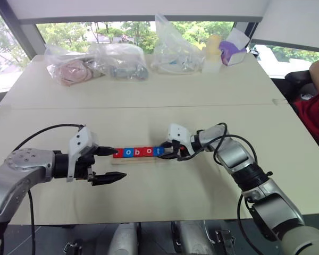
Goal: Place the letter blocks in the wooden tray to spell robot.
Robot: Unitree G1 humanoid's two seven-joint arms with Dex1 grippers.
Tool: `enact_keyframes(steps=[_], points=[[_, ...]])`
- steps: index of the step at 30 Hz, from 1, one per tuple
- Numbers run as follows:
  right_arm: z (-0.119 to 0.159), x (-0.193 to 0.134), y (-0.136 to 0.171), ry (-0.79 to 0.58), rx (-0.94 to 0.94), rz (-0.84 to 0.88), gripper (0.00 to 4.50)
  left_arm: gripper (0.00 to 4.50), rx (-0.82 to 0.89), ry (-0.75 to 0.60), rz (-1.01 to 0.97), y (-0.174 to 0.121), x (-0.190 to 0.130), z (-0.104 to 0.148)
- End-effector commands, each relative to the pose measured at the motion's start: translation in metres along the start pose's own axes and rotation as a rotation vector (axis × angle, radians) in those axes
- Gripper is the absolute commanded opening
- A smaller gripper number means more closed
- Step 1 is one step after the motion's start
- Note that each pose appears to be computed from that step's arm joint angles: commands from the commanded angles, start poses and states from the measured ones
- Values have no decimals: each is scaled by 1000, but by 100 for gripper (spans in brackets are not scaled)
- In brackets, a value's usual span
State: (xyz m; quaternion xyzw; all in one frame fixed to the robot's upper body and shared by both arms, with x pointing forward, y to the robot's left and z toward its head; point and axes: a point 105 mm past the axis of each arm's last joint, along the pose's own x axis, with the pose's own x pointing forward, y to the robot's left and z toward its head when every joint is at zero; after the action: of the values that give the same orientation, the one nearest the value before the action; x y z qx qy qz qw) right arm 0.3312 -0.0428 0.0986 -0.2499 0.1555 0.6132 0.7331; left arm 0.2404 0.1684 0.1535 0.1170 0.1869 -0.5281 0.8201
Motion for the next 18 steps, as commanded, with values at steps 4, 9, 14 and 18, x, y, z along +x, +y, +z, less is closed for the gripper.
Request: enact_keyframes(steps=[4,9,14,18], points=[[14,-10,-10,-54,-24,-71,448,450,34,-17,13,0,-3,6],[20,-26,-11,-99,9,-123,448,450,32,-18,21,2,-5,6],[23,-43,-25,-142,43,-247,448,450,29,-17,25,3,-7,5],[9,-43,-29,-81,-5,-285,448,450,30,-18,26,5,-6,7]])
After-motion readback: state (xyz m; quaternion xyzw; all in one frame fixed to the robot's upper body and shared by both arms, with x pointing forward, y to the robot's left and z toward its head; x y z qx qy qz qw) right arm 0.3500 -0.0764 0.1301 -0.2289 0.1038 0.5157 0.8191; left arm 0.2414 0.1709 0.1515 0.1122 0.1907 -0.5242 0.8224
